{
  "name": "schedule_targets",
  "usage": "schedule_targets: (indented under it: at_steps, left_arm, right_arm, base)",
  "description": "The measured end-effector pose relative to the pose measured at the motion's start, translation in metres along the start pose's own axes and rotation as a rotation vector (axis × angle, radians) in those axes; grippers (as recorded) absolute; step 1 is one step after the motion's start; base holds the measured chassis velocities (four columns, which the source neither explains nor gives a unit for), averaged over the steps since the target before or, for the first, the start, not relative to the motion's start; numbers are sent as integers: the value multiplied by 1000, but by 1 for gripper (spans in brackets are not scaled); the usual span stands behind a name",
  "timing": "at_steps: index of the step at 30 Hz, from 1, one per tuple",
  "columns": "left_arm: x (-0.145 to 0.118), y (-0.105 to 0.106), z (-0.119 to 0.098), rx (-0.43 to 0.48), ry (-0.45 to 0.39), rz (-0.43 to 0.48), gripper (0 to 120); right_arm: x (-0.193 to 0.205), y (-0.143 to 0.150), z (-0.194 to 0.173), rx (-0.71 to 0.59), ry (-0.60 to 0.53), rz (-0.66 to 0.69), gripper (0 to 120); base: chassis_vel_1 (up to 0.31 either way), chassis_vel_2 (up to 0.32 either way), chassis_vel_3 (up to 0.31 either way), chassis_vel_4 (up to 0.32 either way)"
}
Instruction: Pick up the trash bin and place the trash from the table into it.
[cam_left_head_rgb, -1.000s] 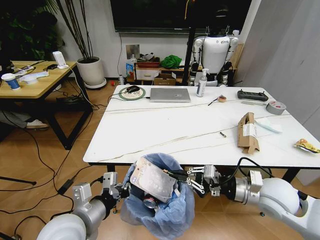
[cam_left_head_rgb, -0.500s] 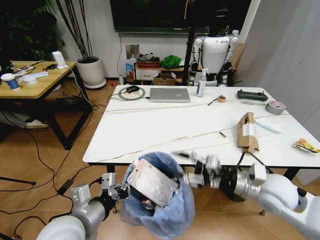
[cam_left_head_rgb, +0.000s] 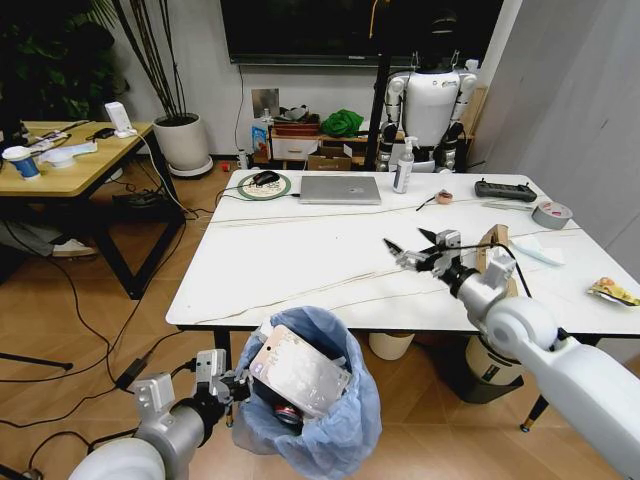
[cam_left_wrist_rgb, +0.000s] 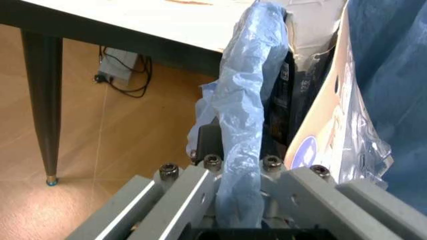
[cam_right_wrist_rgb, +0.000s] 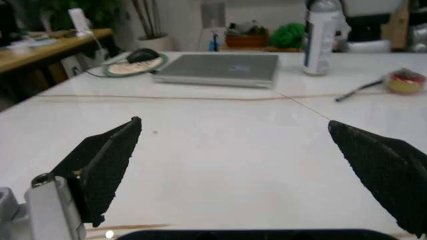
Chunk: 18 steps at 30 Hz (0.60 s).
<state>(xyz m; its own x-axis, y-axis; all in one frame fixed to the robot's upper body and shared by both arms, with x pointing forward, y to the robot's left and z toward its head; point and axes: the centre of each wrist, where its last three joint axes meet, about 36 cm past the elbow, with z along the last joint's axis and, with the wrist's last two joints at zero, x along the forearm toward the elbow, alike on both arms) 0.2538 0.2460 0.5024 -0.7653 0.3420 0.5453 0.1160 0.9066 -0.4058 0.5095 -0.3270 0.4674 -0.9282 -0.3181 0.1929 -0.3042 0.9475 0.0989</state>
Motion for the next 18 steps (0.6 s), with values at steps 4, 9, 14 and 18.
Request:
schedule_targets:
  at_steps: [4, 9, 14, 18]
  left_arm:
    - [0, 0, -1, -1, -4, -1, 0]
    - [-1, 1, -3, -2, -9, -3, 0]
    - [-2, 2, -4, -2, -12, -5, 0]
    - [-4, 3, -4, 3, -13, -5, 0]
  right_arm:
    - [-12, -20, -1, 0, 81, 57, 100]
    - [-13, -32, 7, 2, 187, 85, 100]
    - [-8, -42, 18, 11, 267, 100, 100]
    - [-8, -55, 32, -2, 305, 107, 100]
  base:
    - [0, 0, 0, 0]
    - [0, 0, 0, 0]
    - [0, 0, 0, 0]
    - [0, 0, 0, 0]
